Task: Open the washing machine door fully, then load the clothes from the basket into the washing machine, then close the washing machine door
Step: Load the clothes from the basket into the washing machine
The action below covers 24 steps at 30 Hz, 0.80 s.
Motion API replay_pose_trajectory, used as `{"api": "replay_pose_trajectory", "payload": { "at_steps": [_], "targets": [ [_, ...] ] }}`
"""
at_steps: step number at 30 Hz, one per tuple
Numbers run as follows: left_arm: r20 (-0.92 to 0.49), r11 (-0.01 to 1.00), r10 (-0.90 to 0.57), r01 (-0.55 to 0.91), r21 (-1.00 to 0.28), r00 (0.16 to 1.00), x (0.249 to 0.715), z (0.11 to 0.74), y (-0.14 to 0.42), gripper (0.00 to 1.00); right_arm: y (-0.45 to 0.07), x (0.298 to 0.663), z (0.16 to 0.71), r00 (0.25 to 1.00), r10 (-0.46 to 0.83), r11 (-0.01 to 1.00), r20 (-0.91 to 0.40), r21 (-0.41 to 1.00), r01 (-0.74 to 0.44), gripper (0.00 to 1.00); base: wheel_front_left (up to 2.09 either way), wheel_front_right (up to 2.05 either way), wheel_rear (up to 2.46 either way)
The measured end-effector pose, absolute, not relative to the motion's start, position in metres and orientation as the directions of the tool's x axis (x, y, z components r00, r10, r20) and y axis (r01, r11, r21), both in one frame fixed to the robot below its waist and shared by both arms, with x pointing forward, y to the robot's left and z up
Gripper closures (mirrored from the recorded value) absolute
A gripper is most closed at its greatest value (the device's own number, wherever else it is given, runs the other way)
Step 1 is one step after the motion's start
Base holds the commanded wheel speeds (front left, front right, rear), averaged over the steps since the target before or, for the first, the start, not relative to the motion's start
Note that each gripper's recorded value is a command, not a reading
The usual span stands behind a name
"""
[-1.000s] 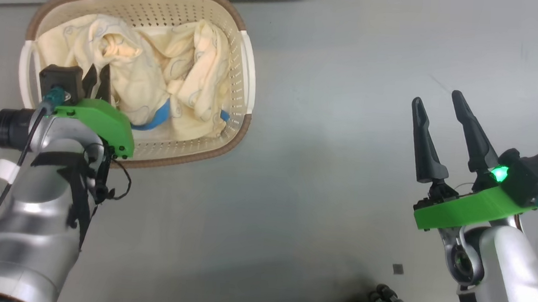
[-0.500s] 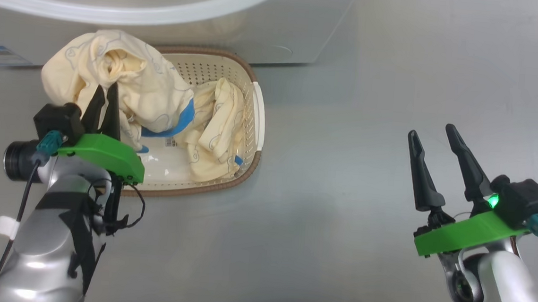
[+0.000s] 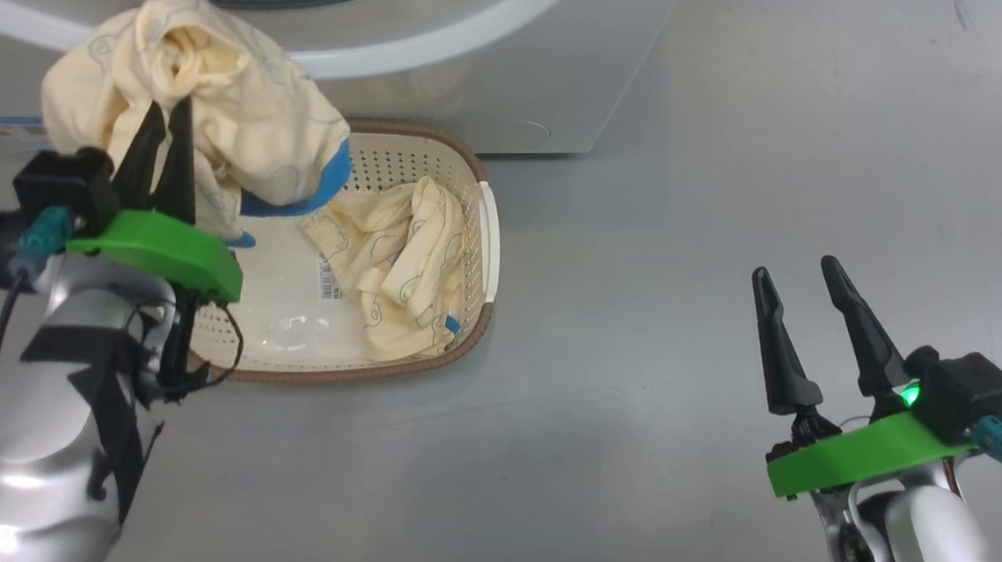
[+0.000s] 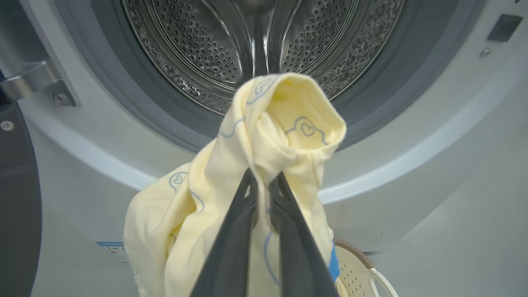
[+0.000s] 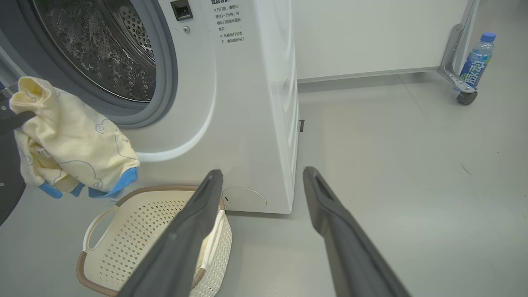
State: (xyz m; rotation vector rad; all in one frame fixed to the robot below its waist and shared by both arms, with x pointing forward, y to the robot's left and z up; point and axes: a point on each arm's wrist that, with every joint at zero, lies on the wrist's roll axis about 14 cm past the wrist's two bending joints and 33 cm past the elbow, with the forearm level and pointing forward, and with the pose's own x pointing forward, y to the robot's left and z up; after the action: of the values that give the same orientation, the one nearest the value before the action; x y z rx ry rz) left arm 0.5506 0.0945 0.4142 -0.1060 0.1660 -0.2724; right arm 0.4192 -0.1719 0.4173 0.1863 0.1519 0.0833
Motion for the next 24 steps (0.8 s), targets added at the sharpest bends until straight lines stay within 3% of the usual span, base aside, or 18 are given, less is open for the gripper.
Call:
{"api": "replay_pose_trajectory", "payload": {
  "at_steps": [10, 24],
  "targets": [
    [-0.061, 0.944, -0.323, 0.318, -0.088, 0.944, 0.598, 0.471, 0.079, 1.0, -0.175, 0.415, 0.417, 0.985, 0.087, 0.978, -0.149, 0.202, -0.056, 0.0, 0.0, 0.0, 0.0],
    [-0.093, 0.936, -0.352, 0.35, -0.042, 0.931, 0.654, 0.483, 0.06, 1.0, -0.186, 0.412, 0.403, 0.98, 0.053, 0.98, -0.192, 0.2, -0.013, 0.0, 0.0, 0.0, 0.0]
  ]
}}
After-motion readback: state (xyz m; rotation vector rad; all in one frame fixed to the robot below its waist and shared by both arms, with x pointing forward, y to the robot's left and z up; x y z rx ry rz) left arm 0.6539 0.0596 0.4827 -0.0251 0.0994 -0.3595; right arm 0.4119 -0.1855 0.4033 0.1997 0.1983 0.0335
